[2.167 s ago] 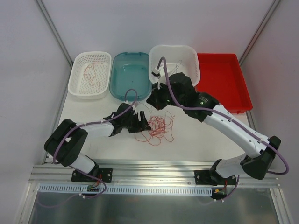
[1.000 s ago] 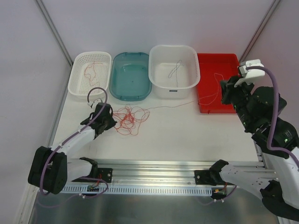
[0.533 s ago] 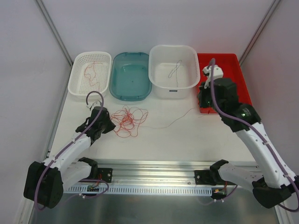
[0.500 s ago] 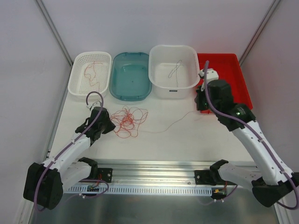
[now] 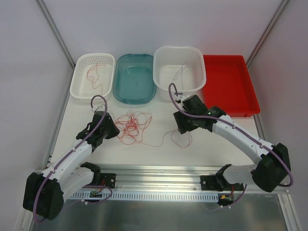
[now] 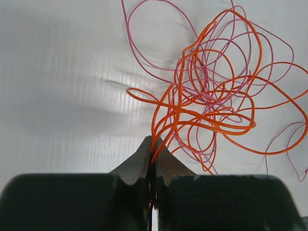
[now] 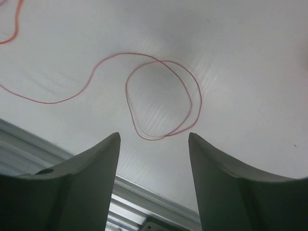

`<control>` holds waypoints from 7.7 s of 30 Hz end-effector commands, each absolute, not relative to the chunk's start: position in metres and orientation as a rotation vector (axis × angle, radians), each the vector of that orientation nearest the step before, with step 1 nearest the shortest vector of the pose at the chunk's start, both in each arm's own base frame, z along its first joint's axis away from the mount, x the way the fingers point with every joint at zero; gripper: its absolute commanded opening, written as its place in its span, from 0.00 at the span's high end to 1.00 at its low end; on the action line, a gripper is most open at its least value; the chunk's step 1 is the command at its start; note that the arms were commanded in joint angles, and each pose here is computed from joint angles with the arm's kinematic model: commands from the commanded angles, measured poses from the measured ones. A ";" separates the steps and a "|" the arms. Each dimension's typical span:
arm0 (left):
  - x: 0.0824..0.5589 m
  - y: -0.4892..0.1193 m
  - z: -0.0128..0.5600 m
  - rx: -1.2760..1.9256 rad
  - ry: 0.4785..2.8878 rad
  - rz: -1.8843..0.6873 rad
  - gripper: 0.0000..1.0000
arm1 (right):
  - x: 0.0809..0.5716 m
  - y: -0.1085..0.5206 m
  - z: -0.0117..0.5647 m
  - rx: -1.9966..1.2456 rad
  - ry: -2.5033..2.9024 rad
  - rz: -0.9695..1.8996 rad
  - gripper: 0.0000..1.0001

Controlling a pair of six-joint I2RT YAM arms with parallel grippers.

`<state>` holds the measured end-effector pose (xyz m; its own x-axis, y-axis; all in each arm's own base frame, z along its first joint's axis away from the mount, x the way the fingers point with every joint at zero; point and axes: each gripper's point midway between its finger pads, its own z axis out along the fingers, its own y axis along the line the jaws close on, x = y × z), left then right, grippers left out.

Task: Untangle the cables

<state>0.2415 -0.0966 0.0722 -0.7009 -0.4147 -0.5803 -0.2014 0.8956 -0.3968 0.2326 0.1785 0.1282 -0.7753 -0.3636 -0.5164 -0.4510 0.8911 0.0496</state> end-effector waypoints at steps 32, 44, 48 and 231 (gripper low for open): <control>0.242 -0.099 0.082 -0.373 2.363 -0.368 1.00 | 0.165 0.368 0.089 -1.373 2.298 1.072 0.99; 0.238 -0.079 0.078 -0.479 2.337 -0.264 1.00 | 0.195 0.283 0.230 -1.166 2.034 0.843 0.99; 0.237 -0.073 0.077 -0.514 2.326 -0.235 1.00 | 0.198 0.247 0.297 -1.015 1.856 0.839 0.99; 0.227 -0.108 0.059 -0.364 2.489 -0.346 0.78 | 0.279 0.426 0.178 -0.599 2.204 1.116 0.99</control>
<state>0.2264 -0.1167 0.0632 -0.8147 -0.2988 -0.4971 -0.1284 0.9288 -0.3477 0.2770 0.4290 0.0930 -0.8171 -0.1561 -0.5550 -0.5154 0.6290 0.5820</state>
